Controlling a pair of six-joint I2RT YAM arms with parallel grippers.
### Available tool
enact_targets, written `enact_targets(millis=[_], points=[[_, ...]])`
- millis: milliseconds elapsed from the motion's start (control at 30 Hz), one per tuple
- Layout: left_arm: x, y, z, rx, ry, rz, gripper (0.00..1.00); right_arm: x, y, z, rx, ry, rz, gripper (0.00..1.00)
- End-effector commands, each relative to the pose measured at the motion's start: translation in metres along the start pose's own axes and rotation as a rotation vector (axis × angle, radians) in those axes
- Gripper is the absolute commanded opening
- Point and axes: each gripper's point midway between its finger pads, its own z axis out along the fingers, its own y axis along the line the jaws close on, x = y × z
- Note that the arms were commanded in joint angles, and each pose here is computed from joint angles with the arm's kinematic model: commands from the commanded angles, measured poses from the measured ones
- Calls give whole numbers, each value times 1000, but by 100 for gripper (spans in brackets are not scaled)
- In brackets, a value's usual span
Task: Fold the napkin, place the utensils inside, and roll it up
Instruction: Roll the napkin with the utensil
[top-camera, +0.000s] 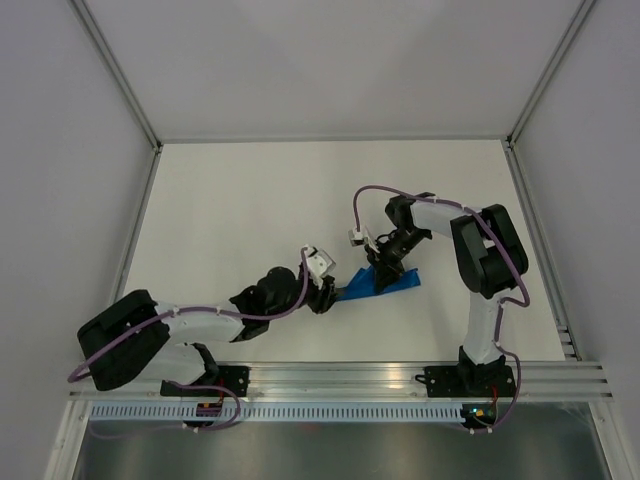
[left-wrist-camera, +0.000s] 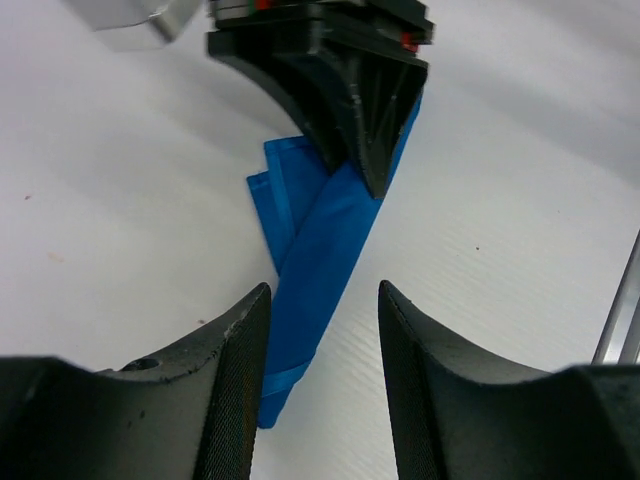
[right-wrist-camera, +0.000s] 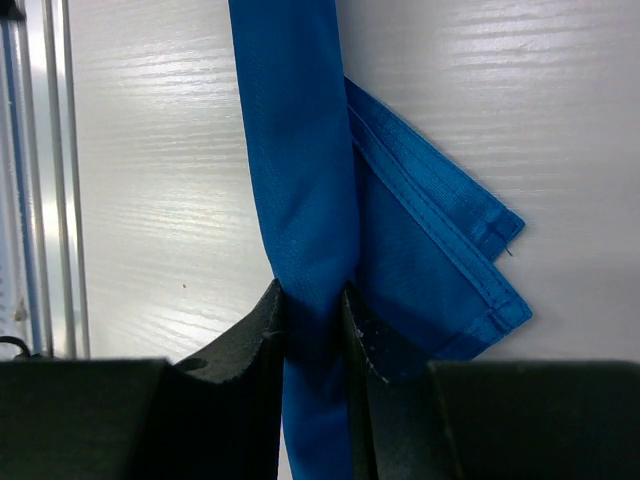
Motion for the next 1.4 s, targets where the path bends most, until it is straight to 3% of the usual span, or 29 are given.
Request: enact_targets(millis=[0, 333, 767, 867, 900, 967, 1000, 1100, 1233, 1367], points=[[-19, -5, 15, -66, -41, 236, 52, 36, 2, 11, -80, 107, 54, 18], [12, -37, 65, -46, 81, 605, 58, 36, -8, 12, -80, 115, 92, 18], [59, -33, 88, -16, 213, 735, 59, 40, -15, 15, -82, 130, 115, 18], [68, -35, 90, 8, 241, 735, 50, 39, -16, 15, -83, 131, 114, 19], [70, -37, 91, 24, 256, 729, 39, 39, -16, 15, -83, 131, 116, 19], [77, -37, 91, 38, 284, 724, 27, 38, -17, 15, -81, 128, 119, 22], [81, -39, 90, 50, 302, 717, 15, 38, -17, 15, -79, 128, 120, 24], [90, -42, 87, 80, 336, 699, 2, 35, -18, 13, -74, 123, 120, 34], [100, -46, 84, 131, 385, 658, 2, 29, -19, 9, -58, 105, 120, 55], [107, -48, 80, 171, 413, 596, 2, 7, -19, -6, -20, 32, 119, 67]])
